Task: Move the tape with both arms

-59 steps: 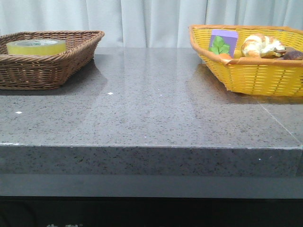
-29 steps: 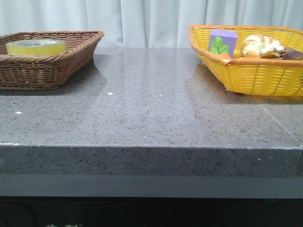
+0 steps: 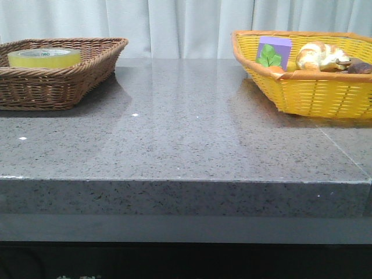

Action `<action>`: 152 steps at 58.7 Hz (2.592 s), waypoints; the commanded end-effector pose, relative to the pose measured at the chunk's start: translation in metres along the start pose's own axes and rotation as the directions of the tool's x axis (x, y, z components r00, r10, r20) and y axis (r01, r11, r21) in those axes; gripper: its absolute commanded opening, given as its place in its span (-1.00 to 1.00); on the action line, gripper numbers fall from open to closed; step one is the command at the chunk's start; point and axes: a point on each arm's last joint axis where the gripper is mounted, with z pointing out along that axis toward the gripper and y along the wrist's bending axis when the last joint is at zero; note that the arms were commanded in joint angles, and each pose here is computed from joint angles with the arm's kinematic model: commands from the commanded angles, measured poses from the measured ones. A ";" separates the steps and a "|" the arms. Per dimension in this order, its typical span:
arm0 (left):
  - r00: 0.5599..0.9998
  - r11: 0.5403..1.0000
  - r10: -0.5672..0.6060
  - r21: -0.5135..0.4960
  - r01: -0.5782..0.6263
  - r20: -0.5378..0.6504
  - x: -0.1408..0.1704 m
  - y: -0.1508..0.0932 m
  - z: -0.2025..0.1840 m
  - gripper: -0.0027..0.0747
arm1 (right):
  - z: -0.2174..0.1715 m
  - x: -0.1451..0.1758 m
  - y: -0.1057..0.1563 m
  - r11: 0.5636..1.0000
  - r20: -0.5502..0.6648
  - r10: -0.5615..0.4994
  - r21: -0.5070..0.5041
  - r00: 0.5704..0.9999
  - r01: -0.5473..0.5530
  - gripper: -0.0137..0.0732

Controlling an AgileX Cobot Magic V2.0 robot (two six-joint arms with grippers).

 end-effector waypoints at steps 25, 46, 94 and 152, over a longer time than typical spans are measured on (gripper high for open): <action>0.990 1.000 -0.010 -0.013 0.012 0.140 -0.010 0.001 -0.002 -0.98 | -0.004 -0.014 0.000 1.000 0.096 -0.004 -0.001 0.995 0.004 -0.95; 0.990 1.000 -0.010 -0.013 0.012 0.138 -0.010 0.001 -0.002 -0.98 | -0.004 -0.014 0.000 1.000 0.096 -0.004 -0.001 0.995 0.004 -0.95; 0.990 1.000 -0.010 -0.013 0.012 0.138 -0.010 0.001 -0.002 -0.98 | -0.039 0.043 -0.023 0.974 0.358 -0.007 0.216 0.934 -0.075 -0.95; 0.990 1.000 -0.010 -0.013 0.012 0.138 -0.010 0.001 -0.002 -0.98 | -0.036 0.135 -0.036 0.901 0.499 -0.079 0.406 0.863 -0.153 -0.95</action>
